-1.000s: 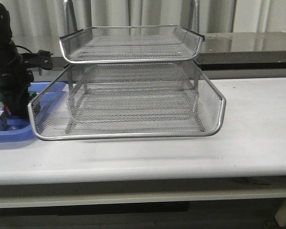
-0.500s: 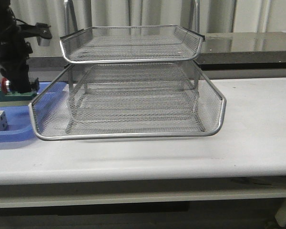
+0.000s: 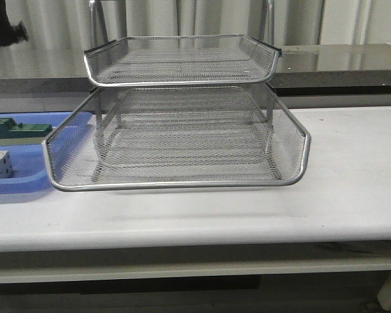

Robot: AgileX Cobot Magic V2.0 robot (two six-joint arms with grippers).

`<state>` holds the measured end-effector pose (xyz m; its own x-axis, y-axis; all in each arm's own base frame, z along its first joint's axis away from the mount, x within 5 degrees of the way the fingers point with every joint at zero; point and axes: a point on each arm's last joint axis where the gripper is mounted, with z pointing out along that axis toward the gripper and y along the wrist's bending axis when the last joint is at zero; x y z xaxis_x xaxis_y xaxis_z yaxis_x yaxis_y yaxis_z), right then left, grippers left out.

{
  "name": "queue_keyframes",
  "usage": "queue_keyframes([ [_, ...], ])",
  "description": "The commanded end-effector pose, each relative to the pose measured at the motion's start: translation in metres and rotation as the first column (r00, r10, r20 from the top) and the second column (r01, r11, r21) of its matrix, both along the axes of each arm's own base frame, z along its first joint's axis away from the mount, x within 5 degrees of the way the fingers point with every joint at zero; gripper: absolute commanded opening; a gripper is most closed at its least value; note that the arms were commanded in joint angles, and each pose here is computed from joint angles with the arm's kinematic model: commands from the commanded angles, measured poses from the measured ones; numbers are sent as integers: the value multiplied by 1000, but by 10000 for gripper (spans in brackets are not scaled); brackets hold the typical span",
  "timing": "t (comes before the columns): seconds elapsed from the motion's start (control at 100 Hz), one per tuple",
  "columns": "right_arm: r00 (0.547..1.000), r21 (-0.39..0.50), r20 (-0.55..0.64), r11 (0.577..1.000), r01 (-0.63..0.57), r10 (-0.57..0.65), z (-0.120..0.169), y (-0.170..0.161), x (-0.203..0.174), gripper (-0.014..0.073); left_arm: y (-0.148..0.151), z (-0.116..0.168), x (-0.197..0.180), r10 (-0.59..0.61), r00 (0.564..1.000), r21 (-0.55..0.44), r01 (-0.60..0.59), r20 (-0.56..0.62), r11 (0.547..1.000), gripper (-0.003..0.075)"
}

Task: Place button on rack with both arms
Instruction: 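Lift the red button and lower it into the pulled-out middle tray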

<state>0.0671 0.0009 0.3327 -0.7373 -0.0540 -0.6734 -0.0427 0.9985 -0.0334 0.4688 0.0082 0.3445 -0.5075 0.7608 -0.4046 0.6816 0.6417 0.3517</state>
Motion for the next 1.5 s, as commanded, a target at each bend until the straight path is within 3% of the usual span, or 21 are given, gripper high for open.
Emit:
queue_keyframes([
  [0.0, 997, -3, 77, 1000, 3, -3, 13, -1, 3, -71, -11, 61, -32, -17, 992, -89, 29, 129, 996, 154],
  [0.2, 997, -3, 77, 1000, 3, -3, 13, -1, 3, -71, -17, 96, -63, -32, 980, -139, 60, 194, 988, 154],
  [0.41, 997, -3, 77, 1000, 3, -3, 13, -1, 3, -71, -22, 110, -100, -46, 981, -176, 80, 188, 981, 154],
  [0.69, 997, -3, 77, 1000, 3, -3, 13, -1, 3, -71, -66, 122, -139, -176, 963, -178, 213, 202, 961, 154],
  [1.08, 997, -3, 77, 1000, 3, -3, 13, -1, 3, -71, -166, 87, -167, -468, 880, -172, 475, 79, 863, 154],
  [1.23, 997, -3, 77, 1000, 3, -3, 13, -1, 3, -71, -191, 69, -179, -575, 817, -131, 574, 38, 808, 154],
  [1.49, 997, -3, 77, 1000, 3, -3, 13, -1, 3, -71, -212, 36, -168, -587, 809, -118, 583, 0, 804, 154],
])
